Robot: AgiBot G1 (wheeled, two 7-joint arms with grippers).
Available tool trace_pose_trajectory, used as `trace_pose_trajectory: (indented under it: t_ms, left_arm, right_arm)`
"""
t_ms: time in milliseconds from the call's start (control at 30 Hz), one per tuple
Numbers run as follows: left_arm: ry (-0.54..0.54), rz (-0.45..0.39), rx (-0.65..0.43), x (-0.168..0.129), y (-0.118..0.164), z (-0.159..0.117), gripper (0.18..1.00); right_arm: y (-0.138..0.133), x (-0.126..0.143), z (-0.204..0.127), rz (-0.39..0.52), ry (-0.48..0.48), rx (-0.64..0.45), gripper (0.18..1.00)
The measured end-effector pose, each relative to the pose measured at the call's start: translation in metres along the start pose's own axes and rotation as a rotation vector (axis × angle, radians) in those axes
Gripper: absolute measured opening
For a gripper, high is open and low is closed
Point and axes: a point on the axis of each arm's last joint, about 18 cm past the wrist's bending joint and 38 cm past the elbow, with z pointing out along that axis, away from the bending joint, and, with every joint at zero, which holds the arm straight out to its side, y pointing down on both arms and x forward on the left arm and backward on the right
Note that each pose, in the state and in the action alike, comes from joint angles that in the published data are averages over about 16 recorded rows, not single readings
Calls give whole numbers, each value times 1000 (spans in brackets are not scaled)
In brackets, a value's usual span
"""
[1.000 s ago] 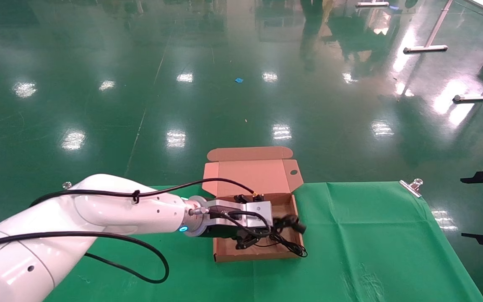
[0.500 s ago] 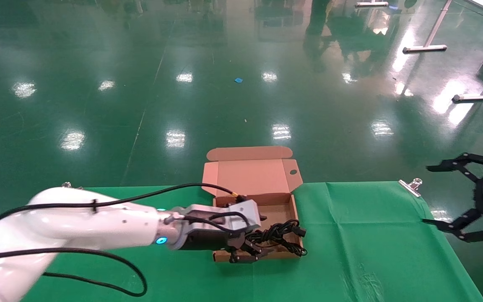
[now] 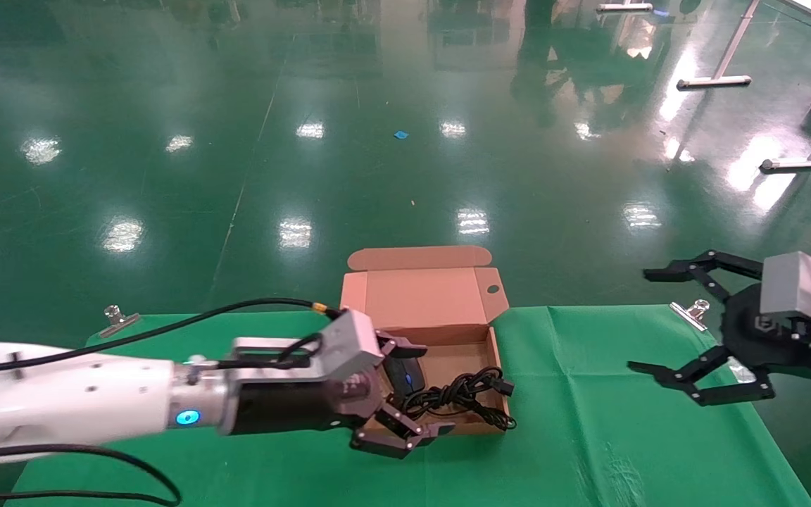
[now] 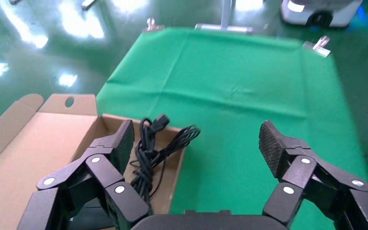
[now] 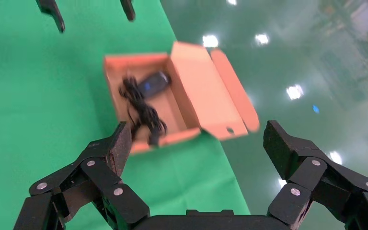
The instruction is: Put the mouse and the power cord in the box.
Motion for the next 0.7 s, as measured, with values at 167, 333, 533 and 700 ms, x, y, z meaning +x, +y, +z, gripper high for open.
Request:
trace_pose_trajectory:
  t_ms: [167, 333, 533, 700]
  left_arm:
    - [8, -38, 70, 7, -7, -28, 949]
    - [19, -63, 134, 14, -15, -57, 982]
    - [36, -75, 200, 26, -27, -93, 997]
    - [55, -71, 247, 37, -38, -123, 1000]
  right_arm:
    - [-15, -13, 9, 43, -25, 80, 1001]
    - [-32, -28, 17, 89, -58, 160, 1001]
    - [-52, -49, 22, 149, -109, 253, 1001]
    - [-69, -67, 24, 202, -161, 329, 1001]
